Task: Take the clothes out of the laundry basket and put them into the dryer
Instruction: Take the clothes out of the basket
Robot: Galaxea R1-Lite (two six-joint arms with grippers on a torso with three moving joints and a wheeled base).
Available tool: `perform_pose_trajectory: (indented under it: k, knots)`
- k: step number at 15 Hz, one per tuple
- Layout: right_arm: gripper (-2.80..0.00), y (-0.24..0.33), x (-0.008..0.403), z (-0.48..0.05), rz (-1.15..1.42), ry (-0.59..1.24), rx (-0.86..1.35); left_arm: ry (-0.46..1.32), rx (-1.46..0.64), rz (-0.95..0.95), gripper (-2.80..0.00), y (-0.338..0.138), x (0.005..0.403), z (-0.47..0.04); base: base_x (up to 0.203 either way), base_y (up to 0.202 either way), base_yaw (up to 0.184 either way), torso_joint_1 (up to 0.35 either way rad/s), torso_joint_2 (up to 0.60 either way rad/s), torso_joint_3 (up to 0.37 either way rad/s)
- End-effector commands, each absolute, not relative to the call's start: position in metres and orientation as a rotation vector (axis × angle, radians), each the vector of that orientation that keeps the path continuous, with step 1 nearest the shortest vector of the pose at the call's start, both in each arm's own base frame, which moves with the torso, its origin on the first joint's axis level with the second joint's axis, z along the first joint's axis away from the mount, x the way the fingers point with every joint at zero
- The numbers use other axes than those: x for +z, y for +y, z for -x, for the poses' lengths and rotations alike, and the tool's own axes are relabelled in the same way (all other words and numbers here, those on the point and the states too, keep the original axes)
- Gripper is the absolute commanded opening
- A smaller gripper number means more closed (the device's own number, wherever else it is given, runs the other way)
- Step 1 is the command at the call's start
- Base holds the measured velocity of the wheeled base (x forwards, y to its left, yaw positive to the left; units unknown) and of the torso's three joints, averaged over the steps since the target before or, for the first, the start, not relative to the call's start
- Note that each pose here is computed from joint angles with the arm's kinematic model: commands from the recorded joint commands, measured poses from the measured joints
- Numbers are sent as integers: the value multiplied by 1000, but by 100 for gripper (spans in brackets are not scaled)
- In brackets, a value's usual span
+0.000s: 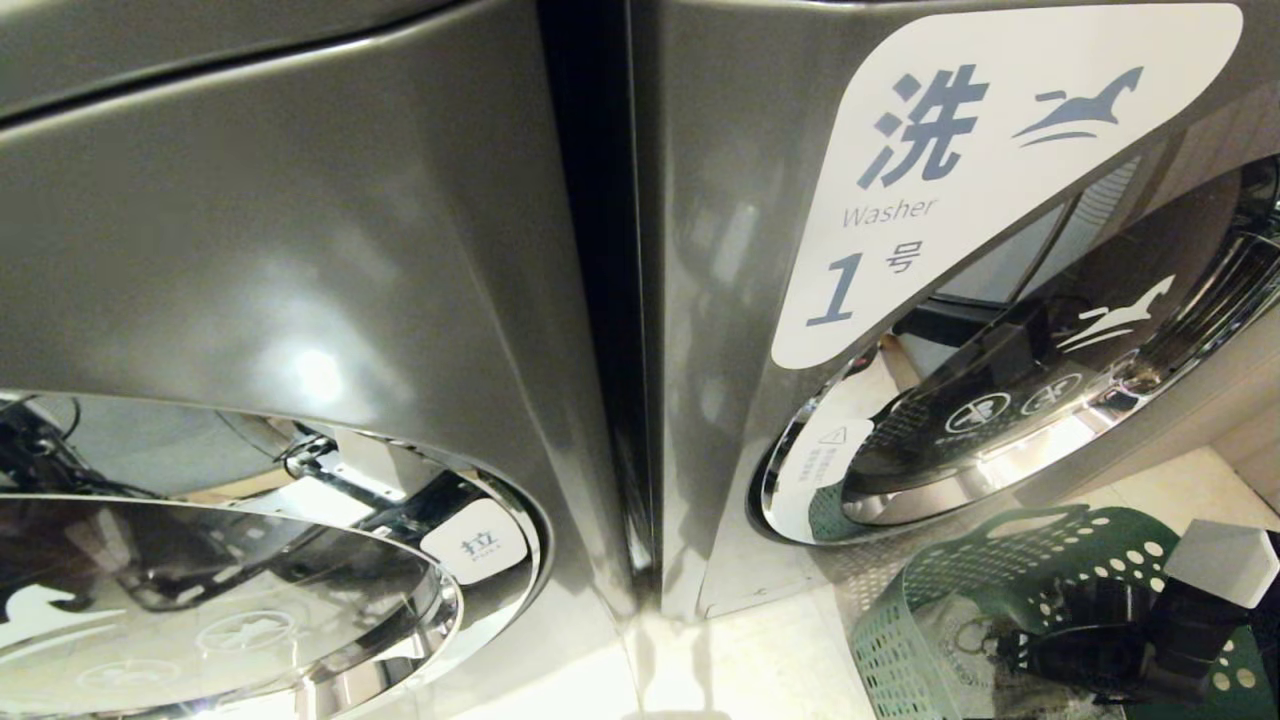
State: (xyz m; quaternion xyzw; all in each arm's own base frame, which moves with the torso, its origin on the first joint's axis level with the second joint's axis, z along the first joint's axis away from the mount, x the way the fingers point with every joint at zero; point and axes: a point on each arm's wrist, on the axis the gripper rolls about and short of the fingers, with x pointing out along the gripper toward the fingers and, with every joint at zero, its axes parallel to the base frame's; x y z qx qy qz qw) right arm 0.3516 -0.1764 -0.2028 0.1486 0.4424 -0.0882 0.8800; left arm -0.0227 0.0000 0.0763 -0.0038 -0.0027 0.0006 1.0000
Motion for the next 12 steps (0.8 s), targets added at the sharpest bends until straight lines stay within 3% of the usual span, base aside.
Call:
perform_pose_trajectory:
  k: [1, 6, 12]
  knots:
    - [-280, -175, -207, -350, -316, 928, -178, -5, 2, 9, -280, 0, 76, 23, 0, 0, 0, 0, 0, 0]
    - [-280, -176, -200, -350, -311, 924, -187, -5, 2, 8, -280, 0, 76, 23, 0, 0, 0, 0, 0, 0]
    - [-280, -170, -116, -338, -379, 871, -229, -5, 2, 8, -280, 0, 76, 23, 0, 0, 0, 0, 0, 0]
